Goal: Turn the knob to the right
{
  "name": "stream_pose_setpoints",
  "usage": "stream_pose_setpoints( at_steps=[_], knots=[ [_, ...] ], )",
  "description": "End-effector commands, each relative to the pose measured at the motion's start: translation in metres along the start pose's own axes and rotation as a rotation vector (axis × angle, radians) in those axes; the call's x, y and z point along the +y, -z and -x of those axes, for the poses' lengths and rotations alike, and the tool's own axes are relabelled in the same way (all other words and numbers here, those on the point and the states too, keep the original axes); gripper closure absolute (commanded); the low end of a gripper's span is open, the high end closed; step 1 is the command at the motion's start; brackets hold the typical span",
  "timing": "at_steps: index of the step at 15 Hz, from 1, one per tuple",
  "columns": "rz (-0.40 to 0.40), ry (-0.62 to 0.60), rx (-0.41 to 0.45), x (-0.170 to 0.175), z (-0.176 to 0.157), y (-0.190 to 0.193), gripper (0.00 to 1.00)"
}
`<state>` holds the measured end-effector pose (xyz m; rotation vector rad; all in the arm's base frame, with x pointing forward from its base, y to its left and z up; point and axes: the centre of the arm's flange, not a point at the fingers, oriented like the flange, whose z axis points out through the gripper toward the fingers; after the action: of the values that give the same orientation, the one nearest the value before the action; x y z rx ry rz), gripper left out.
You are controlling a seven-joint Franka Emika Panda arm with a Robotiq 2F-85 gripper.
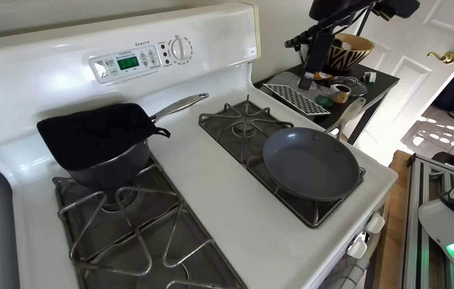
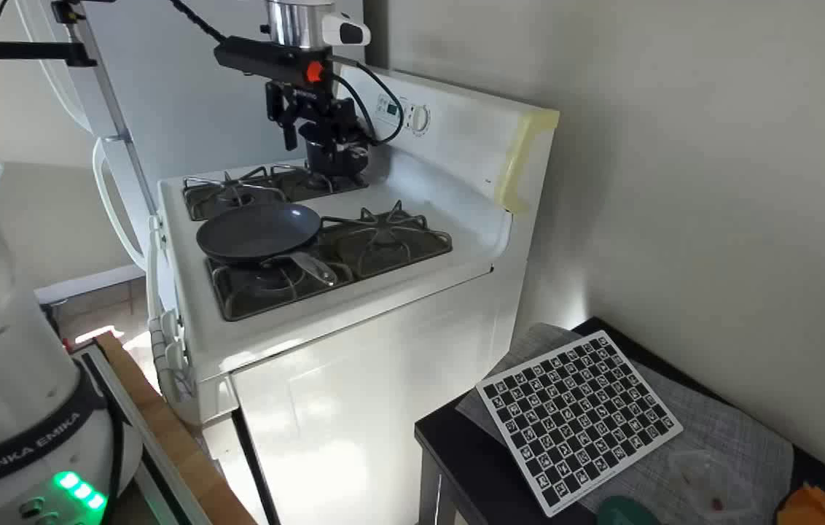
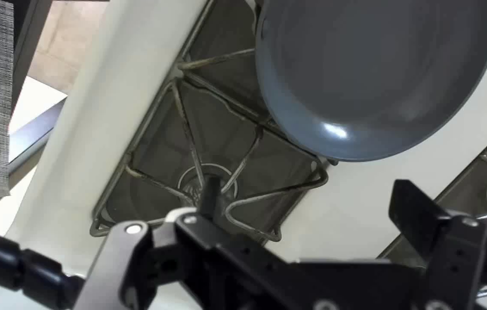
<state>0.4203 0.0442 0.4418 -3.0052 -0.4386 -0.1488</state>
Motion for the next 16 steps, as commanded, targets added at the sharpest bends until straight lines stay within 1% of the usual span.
stream_pose_setpoints(
  at_steps=[1, 6, 8, 11, 14, 16],
  knots=[
    [0.0, 0.0, 0.0, 0.0, 0.0, 0.0, 0.0],
    [0.0, 0.0, 0.0, 0.0, 0.0, 0.0, 0.0],
    [0.166, -0.034, -0.002, 0.009, -0.006, -0.003, 0.0],
    [0.327, -0.023, 0.051, 0.014, -0.026, 0.011, 0.0],
    [0.472, -0.054, 0.158, 0.008, -0.055, 0.021, 0.0],
    [0.536, -0.099, 0.243, -0.002, -0.076, 0.024, 0.0]
  ],
)
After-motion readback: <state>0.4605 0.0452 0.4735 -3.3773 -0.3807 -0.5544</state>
